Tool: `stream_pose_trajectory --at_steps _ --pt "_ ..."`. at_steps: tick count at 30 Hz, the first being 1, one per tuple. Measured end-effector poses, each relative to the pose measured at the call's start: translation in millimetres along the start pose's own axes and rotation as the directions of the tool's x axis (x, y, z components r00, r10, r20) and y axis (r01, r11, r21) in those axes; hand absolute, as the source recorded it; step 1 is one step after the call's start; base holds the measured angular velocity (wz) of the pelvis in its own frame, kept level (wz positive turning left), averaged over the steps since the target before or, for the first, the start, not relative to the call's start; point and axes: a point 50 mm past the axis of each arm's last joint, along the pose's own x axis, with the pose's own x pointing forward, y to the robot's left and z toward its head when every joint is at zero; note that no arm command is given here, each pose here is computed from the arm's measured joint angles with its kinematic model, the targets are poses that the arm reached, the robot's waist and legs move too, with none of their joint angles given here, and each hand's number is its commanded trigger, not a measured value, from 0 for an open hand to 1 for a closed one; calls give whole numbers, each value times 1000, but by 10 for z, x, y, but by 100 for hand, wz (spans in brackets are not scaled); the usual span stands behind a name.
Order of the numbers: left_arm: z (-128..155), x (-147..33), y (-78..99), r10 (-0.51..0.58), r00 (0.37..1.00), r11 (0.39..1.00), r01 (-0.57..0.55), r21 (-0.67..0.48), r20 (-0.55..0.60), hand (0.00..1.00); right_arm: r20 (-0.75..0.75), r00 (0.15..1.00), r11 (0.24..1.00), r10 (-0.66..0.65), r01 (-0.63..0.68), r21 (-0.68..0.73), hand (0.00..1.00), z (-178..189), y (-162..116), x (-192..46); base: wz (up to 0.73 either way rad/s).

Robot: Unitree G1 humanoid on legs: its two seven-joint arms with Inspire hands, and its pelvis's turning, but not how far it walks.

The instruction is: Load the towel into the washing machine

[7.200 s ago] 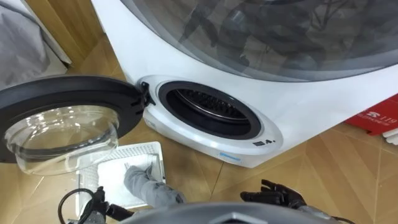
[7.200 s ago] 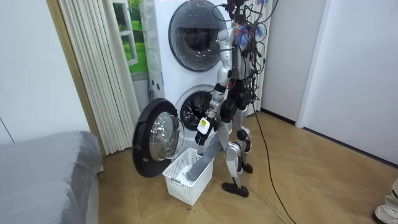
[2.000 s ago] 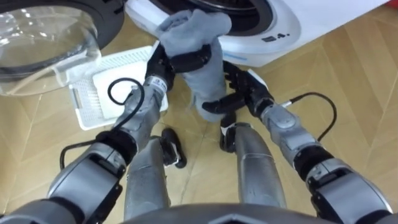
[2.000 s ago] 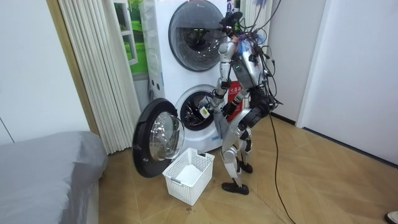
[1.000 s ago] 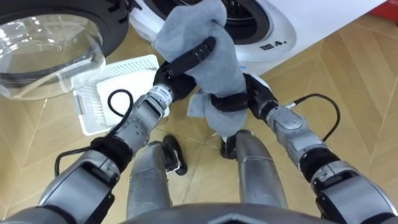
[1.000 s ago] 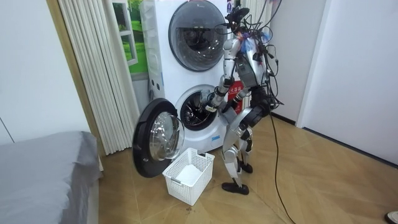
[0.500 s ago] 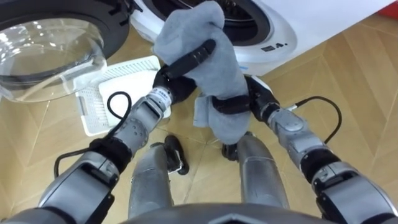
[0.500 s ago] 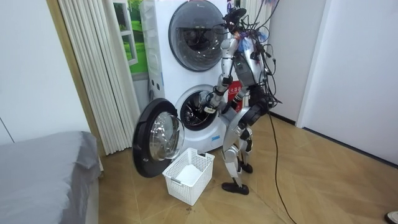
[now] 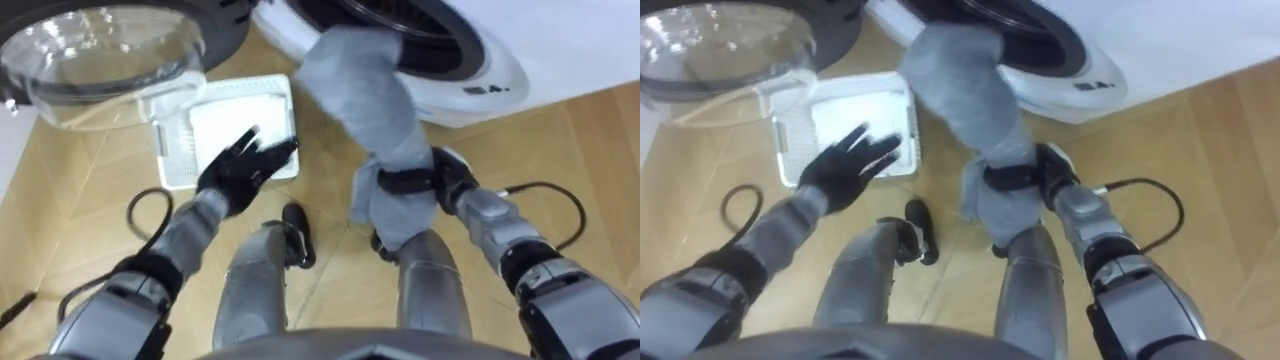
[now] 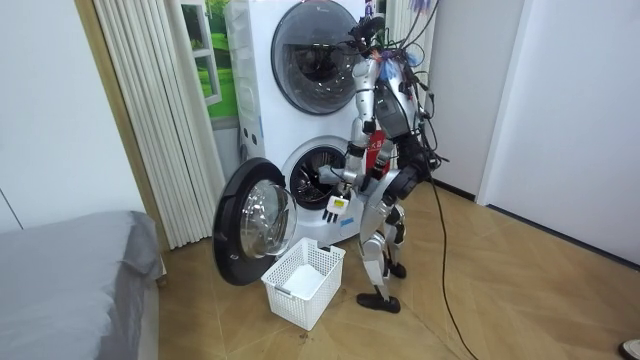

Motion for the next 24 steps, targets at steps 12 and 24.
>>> stream_pose_trajectory --at_steps 12,24 --pt "-93 -1 32 94 993 975 -77 207 -74 0 -60 994 981 -92 101 168 100 127 -320 -11 14" --pt "-206 -25 -35 54 994 953 -23 302 -94 0 -2 991 966 -137 134 221 100 455 -639 -61 3"
